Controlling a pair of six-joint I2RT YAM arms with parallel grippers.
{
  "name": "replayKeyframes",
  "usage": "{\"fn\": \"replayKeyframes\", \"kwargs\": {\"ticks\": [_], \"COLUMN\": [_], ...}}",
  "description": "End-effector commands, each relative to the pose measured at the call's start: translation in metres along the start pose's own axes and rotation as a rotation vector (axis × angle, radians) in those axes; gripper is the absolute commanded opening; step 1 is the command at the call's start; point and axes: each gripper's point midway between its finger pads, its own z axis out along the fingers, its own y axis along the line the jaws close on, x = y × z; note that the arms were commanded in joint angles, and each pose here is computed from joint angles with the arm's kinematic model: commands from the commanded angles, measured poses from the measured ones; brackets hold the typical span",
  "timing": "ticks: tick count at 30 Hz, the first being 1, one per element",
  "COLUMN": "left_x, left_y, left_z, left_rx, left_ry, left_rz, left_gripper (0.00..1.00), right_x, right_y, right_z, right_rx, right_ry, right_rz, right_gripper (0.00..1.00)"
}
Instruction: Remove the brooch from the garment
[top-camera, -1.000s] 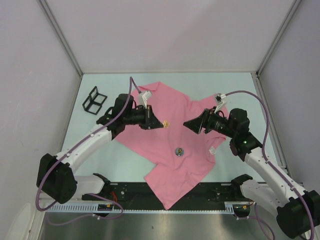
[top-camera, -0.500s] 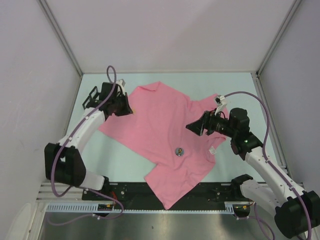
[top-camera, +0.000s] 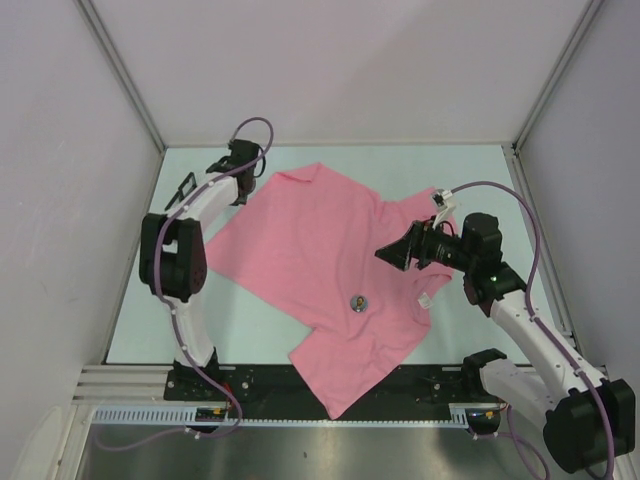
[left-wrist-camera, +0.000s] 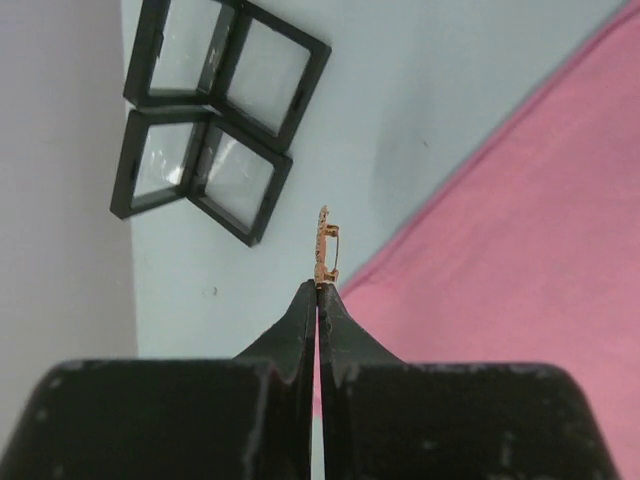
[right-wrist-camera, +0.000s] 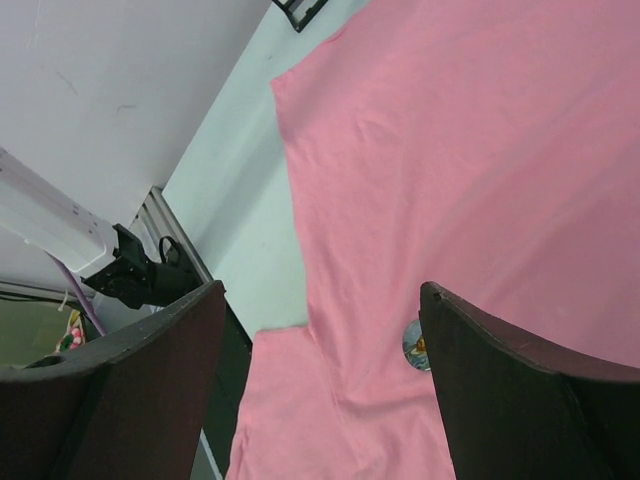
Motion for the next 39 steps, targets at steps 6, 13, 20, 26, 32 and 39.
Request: {"fn": "replayKeyframes", "kwargs": {"ticks": [6,13,20,26,32,39], "left_x": [-0.052,-0.071,-0.076,-0.067,-0.06,-0.049], "left_y": [0.033,0.058,0.067,0.065,0.058,0.058], "left_z": [0.055,0.075,0.089,0.106,0.117,0.128], "left_rx": [-0.276,-0.389,-0.4,-0.371,-0.333,-0.327], "left_ry": [-0.066,-0.087,-0.077,-0.044,-0.021,0.007], "left_rz": [0.23,0.262,0.273,0.27,0.27,0.269], "left_gripper": [0.0,0.01,0.01,0.0,0.0,0.0], "right_x": [-0.01,-0.01,-0.018,-0.022,-0.024,-0.021], "right_y": [0.008,-0.009,-0.016,-0.015,-0.021,-0.026], "right_z": [0.0,0.002,0.004,0.006,0.007,0.006], "right_rx": [-0.045,0.004,0.01,-0.011,-0.004,0.009], "right_ry": [-0.011,-0.004,-0.019,-0.021,-0.026,-0.017], "right_rz": [-0.018,-0.009,0.014,0.035,0.043,0.048], "right_gripper": [0.82,0.82,0.82,0.82,0.82,0.82]}}
